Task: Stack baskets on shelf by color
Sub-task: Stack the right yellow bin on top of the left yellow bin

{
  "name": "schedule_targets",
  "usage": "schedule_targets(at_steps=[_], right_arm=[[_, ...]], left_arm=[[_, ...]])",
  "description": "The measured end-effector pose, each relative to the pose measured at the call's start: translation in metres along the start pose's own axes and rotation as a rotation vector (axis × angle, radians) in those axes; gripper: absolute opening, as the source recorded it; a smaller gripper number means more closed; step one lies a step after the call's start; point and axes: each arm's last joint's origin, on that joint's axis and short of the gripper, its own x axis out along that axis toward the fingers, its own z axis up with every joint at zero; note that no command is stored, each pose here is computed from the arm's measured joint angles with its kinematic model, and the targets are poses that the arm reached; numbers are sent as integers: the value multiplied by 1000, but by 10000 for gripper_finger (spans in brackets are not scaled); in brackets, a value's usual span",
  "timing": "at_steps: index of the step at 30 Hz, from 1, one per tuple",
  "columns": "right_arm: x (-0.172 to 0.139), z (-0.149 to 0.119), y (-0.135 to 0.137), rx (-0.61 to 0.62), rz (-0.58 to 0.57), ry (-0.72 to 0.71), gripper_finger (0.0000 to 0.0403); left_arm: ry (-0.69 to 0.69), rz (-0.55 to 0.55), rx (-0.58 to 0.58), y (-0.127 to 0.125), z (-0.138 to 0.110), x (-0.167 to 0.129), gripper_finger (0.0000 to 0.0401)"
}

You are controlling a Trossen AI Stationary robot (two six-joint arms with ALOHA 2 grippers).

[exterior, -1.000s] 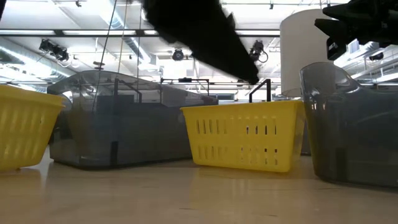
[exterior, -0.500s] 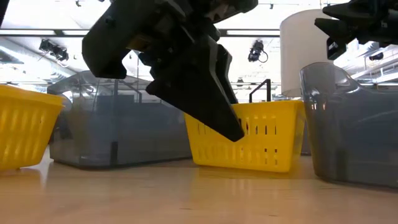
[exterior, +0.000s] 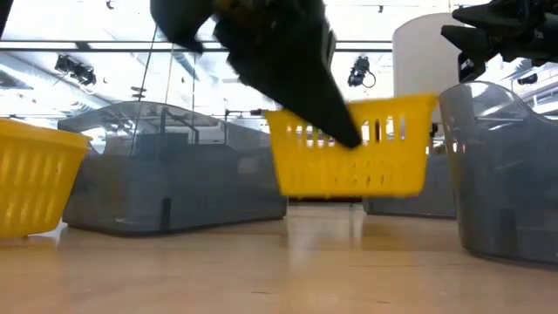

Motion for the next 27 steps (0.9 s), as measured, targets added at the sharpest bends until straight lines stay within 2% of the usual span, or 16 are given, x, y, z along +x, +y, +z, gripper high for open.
schedule_targets(at_steps=[6,12,15,20,24,27], right_arm=[[0,0,0,0,0,0,130],[0,0,0,0,0,0,130],[0,0,0,0,0,0,130],[0,0,0,0,1,-1,130],[0,0,0,0,1,-3,130],[0,0,0,0,1,-4,130]], left_arm=[[48,74,13,10,24,-23,6],[98,100,-52,10,43,-57,6],[118,101,-94,4,42,-77,6],[133,199,-183,-4,35,-121,5],[146,220,-308,-18,26,-148,6],[178,236,-399,-32,17,-159,7]])
